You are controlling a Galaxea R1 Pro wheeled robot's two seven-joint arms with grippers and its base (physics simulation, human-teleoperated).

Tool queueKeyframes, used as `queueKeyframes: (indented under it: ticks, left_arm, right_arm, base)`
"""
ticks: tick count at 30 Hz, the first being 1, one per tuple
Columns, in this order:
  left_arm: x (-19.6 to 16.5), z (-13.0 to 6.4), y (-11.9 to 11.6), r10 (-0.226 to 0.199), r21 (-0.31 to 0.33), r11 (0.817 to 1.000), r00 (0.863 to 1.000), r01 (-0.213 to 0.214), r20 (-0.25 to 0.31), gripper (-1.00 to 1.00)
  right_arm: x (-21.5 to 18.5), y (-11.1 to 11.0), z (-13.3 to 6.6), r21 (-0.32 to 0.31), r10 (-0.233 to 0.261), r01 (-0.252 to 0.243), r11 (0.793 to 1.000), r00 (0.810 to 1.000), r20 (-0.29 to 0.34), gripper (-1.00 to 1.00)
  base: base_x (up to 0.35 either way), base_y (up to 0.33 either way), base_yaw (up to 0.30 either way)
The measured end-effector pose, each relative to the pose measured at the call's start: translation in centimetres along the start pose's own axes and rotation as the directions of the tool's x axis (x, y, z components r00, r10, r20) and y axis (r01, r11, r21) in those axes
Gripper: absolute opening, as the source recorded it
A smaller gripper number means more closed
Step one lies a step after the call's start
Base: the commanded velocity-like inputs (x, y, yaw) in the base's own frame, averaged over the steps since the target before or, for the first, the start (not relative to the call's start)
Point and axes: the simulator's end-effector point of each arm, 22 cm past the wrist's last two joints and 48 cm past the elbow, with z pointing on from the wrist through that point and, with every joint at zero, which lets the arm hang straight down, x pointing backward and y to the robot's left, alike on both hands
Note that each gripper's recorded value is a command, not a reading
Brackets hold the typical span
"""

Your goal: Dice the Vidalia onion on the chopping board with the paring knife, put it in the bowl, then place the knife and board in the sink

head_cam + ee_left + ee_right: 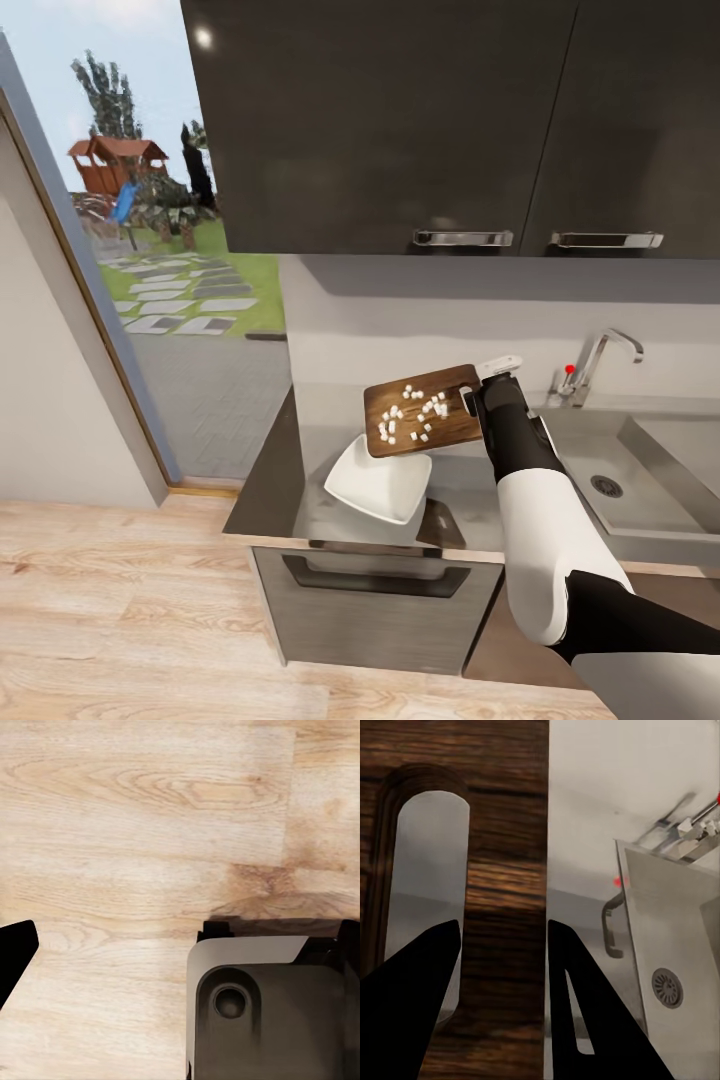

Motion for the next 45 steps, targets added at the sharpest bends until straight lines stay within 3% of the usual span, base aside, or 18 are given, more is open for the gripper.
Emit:
queueKeyframes:
  ticks: [12,21,45]
  left_arm:
    - [0.00,0.00,0.00,0.000,0.000,1.000,1.000,0.000,0.000,1.00]
    - [0.00,0.00,0.00,0.000,0.000,1.000,1.000,0.000,0.000,1.00]
    - [0.00,0.00,0.00,0.000,0.000,1.000,1.000,0.000,0.000,1.00]
  right_arm:
    - [-0.10,-0.01,0.03,0.001,-0.002,0.002,1.000,1.000,0.006,-1.00]
    - [-0.13,0.22,0.45,0.014,-0.047,0.047,0.999,0.999,0.022,-1.00]
    - [0.02,-0.13,0.51,0.035,-0.072,0.071,0.997,0.997,0.015,-1.00]
  base:
    - [0.000,0.001,0.000]
    - [0.000,0.000,0.000]
    - [0.000,0.000,0.000]
